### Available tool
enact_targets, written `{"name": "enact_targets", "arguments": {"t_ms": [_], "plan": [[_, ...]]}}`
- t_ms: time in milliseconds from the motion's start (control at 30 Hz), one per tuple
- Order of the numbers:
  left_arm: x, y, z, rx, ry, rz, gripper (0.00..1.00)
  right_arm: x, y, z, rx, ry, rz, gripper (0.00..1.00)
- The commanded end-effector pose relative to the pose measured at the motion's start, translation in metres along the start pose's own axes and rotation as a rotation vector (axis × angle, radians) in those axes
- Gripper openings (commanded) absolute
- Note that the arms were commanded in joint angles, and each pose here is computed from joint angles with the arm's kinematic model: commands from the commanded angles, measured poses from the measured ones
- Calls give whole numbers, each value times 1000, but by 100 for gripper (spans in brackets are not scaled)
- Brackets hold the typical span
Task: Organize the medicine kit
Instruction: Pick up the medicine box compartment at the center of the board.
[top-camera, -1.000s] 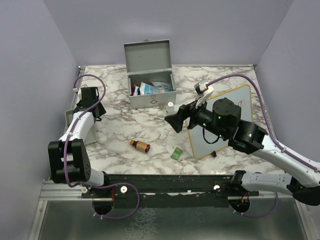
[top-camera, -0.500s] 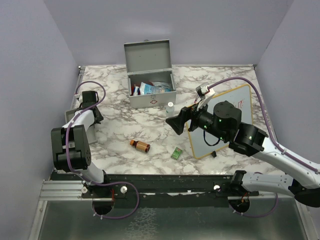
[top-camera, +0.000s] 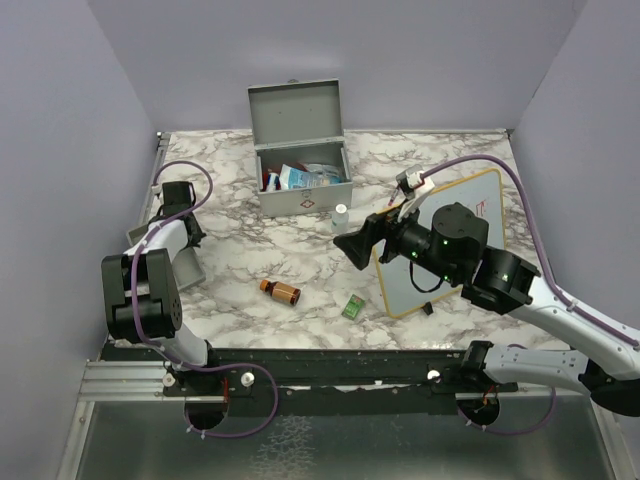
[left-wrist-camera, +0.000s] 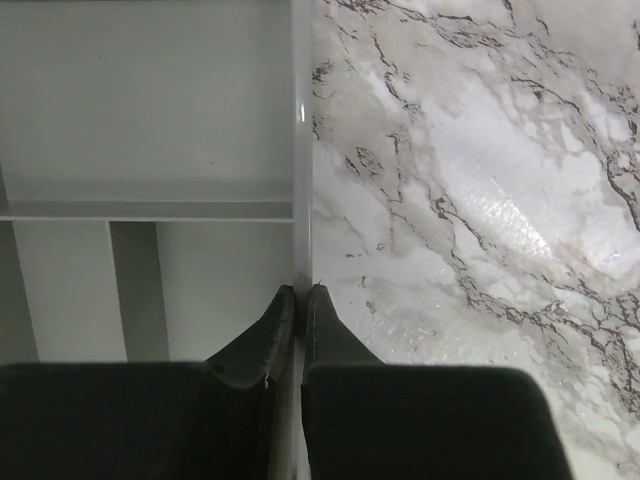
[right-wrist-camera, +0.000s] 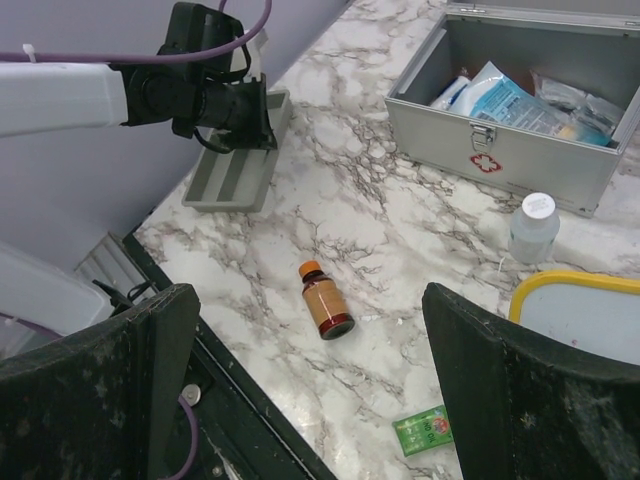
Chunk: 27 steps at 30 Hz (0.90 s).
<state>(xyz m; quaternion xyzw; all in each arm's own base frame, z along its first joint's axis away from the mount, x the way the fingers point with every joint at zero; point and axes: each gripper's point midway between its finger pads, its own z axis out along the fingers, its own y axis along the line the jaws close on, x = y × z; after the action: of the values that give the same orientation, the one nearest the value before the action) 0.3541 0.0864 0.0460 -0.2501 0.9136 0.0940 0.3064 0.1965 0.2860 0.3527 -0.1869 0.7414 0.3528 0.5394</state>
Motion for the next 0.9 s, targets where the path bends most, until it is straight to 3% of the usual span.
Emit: {"name": "enact_targets", "arguments": {"t_ms": [0,467,633,867], "plan": [[-2,-4,-9,56,-9,24,0,1,-8,-2,29,-26,23,100],[-76,-41,-102,268,-286,111,0,-2,-13,-26,31,-60,53,100],[-95,-81,-147,367,-434,388,0,-12,-19,-36,52,-108,64,100],[-104,-149,-203,611,-578,664,0,-23,-25,-42,90,-127,56,100]]}}
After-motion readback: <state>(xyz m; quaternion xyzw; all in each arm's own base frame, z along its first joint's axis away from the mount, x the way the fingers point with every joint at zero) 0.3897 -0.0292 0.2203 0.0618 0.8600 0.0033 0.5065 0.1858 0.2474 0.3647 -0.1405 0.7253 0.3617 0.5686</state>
